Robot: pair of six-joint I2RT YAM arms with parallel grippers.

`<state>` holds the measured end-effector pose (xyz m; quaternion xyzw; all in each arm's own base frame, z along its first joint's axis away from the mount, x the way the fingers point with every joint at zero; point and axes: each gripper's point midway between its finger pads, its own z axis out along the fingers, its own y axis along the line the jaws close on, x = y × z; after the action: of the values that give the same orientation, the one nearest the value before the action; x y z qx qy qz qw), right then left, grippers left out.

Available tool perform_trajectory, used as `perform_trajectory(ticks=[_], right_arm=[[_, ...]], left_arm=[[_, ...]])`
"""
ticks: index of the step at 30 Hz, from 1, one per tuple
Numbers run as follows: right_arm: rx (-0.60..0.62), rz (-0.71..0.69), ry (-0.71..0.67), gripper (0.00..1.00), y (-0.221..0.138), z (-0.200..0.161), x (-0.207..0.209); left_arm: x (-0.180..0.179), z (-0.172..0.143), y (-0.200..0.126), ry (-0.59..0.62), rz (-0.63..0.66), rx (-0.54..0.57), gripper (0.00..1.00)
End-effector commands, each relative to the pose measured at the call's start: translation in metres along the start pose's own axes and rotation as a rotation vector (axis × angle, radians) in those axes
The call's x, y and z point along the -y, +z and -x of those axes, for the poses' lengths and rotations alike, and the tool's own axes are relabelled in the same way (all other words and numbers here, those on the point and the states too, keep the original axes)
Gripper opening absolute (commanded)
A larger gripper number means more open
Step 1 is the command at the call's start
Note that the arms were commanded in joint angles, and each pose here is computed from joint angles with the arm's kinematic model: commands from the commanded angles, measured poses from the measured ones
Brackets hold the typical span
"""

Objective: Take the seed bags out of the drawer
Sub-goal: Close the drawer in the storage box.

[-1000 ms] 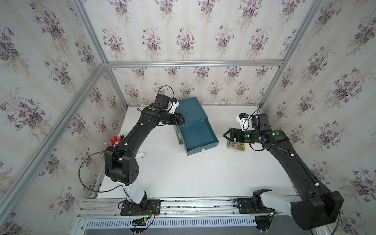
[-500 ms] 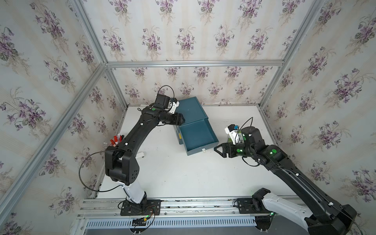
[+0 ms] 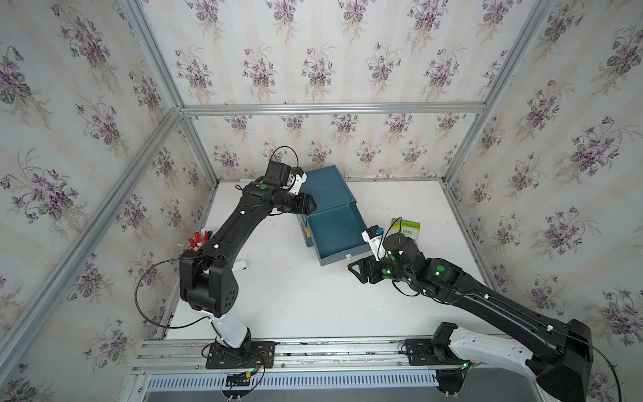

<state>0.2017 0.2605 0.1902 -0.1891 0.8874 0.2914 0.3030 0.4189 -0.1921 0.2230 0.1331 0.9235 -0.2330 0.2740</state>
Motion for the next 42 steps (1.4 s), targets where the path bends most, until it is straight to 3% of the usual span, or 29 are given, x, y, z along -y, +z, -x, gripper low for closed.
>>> perform_trajectory(ticks=[1, 33, 42], right_arm=[[0.095, -0.027, -0.017, 0.76, 0.007, 0.020, -0.004], [0.210, -0.071, -0.195, 0.68, 0.060, 0.081, -0.026], [0.266, -0.095, -0.191, 0.67, 0.078, 0.105, -0.012]], left_arm=[[-0.003, -0.013, 0.004, 0.034, 0.014, -0.054, 0.71], [-0.002, -0.018, 0.005, 0.093, 0.001, -0.102, 0.71], [-0.002, -0.018, 0.006, 0.098, -0.003, -0.109, 0.71]])
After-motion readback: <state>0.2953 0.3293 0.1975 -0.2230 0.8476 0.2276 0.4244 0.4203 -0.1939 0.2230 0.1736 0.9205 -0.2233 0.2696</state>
